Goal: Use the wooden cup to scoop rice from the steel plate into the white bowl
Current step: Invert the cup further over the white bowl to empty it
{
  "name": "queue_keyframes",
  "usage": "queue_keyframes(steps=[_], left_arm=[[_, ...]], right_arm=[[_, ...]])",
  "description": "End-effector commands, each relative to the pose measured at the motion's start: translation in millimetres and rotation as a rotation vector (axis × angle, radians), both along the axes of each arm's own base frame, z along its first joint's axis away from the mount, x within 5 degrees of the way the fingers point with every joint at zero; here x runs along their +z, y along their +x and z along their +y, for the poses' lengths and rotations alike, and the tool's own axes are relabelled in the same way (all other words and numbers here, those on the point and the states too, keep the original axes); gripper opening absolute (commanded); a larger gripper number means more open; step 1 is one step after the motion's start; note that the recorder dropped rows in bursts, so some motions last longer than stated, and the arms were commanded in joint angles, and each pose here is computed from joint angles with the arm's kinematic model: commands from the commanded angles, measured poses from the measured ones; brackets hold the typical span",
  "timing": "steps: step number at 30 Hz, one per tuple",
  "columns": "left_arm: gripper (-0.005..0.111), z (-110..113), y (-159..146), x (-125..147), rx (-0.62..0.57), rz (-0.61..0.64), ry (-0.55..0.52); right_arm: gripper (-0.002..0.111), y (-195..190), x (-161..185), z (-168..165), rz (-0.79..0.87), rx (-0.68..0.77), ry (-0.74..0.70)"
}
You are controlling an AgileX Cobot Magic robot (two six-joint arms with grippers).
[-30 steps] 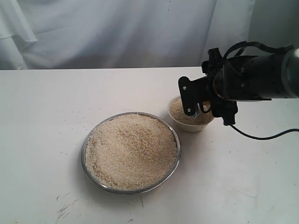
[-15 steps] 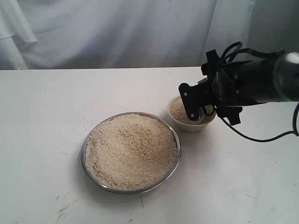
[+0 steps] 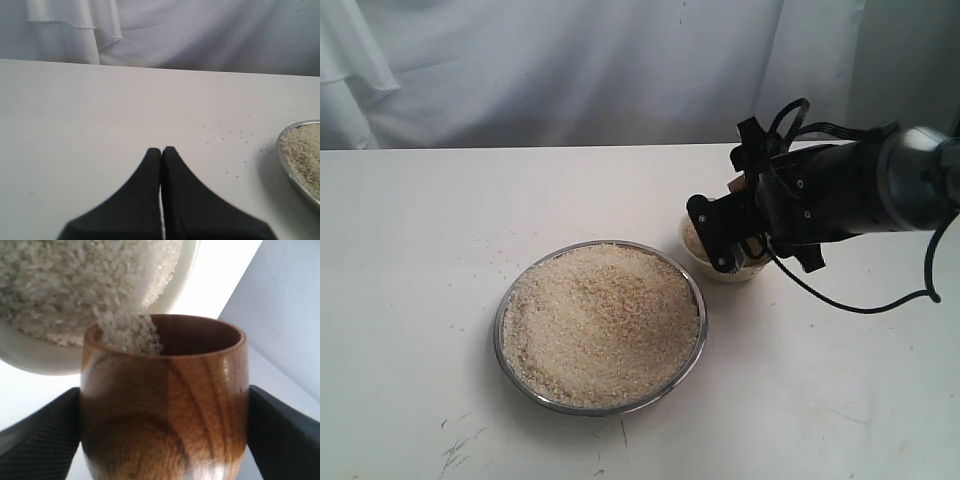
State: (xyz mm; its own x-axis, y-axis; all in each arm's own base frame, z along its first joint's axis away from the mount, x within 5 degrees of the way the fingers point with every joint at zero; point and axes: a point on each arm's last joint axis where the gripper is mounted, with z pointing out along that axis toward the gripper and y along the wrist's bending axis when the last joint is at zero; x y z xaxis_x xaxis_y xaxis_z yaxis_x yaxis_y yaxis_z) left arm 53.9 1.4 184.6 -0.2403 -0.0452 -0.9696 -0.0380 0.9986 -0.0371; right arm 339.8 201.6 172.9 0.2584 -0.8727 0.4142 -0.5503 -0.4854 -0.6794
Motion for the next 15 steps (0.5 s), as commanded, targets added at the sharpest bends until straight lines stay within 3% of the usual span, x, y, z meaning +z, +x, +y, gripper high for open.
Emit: queue_keyframes(steps=[1, 15], left_arm=[[0.000, -0.1, 0.1, -0.2, -0.002, -0.013, 0.001], [0.000, -0.1, 0.1, -0.2, -0.002, -0.013, 0.001]], right_arm=[[0.000, -1.2, 4.4, 3.0, -0.031, 0.025, -0.033], [0.000, -6.0, 7.6, 10.8, -0.070, 0.054, -0.088]])
